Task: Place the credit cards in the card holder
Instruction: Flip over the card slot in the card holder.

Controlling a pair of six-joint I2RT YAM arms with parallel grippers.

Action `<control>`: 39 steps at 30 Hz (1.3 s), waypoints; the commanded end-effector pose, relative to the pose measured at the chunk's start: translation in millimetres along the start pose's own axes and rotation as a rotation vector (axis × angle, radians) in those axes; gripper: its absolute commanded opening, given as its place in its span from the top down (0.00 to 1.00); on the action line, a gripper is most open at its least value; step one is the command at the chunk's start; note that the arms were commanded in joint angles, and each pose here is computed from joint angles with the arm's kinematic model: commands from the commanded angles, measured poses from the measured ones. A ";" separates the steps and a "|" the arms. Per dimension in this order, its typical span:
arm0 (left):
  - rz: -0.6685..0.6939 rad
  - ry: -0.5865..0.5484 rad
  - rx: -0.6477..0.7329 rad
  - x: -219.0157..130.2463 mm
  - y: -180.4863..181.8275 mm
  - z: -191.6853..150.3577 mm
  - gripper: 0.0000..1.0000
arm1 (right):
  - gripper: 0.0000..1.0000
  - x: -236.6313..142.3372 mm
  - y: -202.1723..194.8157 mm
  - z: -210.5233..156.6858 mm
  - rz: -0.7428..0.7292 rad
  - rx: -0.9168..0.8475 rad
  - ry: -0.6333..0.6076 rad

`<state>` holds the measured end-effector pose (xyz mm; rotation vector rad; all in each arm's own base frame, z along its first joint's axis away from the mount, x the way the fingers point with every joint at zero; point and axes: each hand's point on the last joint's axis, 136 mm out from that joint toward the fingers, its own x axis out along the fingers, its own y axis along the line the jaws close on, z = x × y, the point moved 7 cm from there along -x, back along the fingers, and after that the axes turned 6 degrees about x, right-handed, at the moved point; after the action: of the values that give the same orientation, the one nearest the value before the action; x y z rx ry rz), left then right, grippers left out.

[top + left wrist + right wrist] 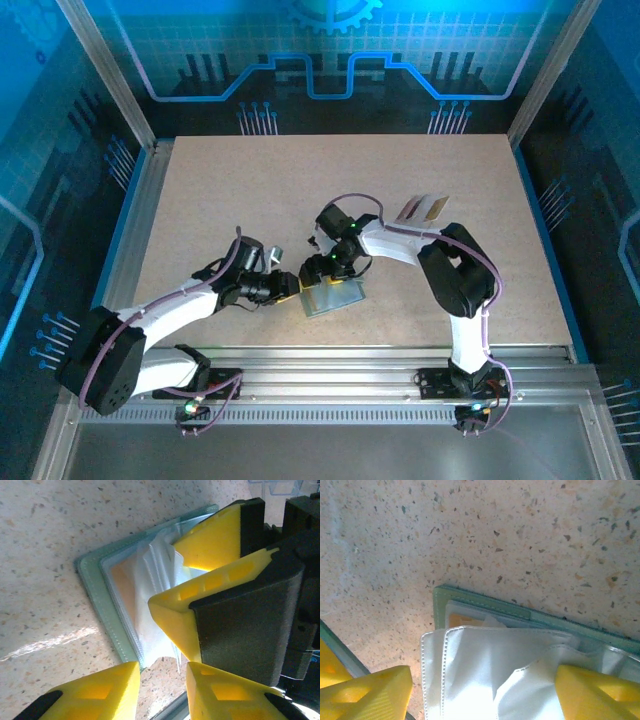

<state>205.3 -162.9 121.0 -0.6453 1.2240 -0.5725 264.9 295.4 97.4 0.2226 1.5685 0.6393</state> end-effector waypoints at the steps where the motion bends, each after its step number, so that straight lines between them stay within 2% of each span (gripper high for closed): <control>1: -0.048 0.015 0.029 1.8 -12.4 0.7 0.70 | 0.22 -11.2 4.0 -1.9 0.045 0.004 -0.007; 15: -0.068 0.040 0.049 16.5 -24.2 0.7 0.75 | 0.22 -32.9 -3.5 -3.5 0.015 0.020 -0.067; 24: -0.064 0.033 0.046 15.9 -24.8 1.9 0.75 | 0.30 -31.4 -18.9 -6.6 -0.245 -0.009 -0.082; 30: -0.056 0.032 0.044 16.4 -23.6 2.0 0.75 | 0.29 -26.5 -10.3 -12.8 -0.225 -0.044 -0.071; 34: -0.051 0.033 0.044 17.2 -22.8 2.1 0.75 | 0.27 -25.3 -1.3 -16.6 -0.160 -0.065 -0.062; 39: -0.048 0.028 0.040 16.7 -22.7 3.1 0.75 | 0.27 -18.7 -3.6 -19.1 -0.241 -0.085 -0.046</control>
<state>205.6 -185.4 120.0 -0.6306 1.2391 -0.6330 253.7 273.2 109.4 0.0414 1.4915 0.5047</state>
